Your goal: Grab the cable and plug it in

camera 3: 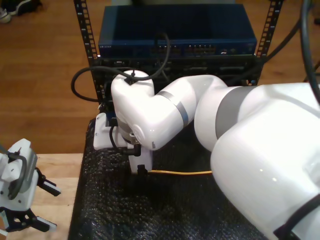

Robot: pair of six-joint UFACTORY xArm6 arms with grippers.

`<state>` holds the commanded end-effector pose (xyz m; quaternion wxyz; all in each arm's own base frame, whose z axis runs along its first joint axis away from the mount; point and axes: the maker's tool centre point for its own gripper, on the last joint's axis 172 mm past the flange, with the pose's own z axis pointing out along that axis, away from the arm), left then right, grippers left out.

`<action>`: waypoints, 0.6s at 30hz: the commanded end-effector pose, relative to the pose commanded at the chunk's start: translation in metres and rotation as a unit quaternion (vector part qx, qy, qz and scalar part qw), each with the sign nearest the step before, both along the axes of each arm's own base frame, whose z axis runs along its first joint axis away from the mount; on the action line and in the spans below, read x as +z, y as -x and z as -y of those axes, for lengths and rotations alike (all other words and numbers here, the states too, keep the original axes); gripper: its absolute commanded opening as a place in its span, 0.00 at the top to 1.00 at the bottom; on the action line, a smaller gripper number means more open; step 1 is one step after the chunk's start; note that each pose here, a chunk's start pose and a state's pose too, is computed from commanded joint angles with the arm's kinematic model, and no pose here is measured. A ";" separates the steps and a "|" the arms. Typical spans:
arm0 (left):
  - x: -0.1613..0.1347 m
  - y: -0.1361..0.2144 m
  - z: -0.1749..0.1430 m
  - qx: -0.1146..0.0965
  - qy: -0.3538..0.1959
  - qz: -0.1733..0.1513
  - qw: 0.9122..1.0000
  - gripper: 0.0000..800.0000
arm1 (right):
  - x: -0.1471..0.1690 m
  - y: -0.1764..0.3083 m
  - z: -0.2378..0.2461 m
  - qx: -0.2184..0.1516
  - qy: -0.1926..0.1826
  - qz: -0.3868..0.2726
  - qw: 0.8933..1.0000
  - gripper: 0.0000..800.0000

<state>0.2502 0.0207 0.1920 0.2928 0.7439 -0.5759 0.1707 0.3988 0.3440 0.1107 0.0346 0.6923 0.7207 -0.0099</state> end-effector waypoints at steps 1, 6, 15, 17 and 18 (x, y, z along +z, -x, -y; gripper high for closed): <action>-0.001 0.001 -0.001 -0.002 -0.003 -0.002 1.000 0.00 | 0.001 -0.001 -0.001 -0.001 -0.001 0.003 1.000 0.50; -0.003 0.006 -0.005 -0.005 -0.009 -0.007 1.000 0.00 | -0.005 -0.004 -0.001 0.001 0.001 0.005 1.000 0.49; -0.008 0.009 -0.006 0.000 -0.007 -0.012 1.000 0.00 | -0.020 -0.012 -0.002 -0.007 0.017 0.020 1.000 0.49; -0.008 0.009 -0.005 0.000 -0.007 -0.011 1.000 0.00 | -0.023 -0.014 -0.002 -0.008 0.019 0.020 1.000 0.49; -0.008 0.009 -0.006 0.000 -0.007 -0.012 1.000 0.00 | -0.022 -0.015 -0.003 -0.009 0.019 0.021 1.000 0.49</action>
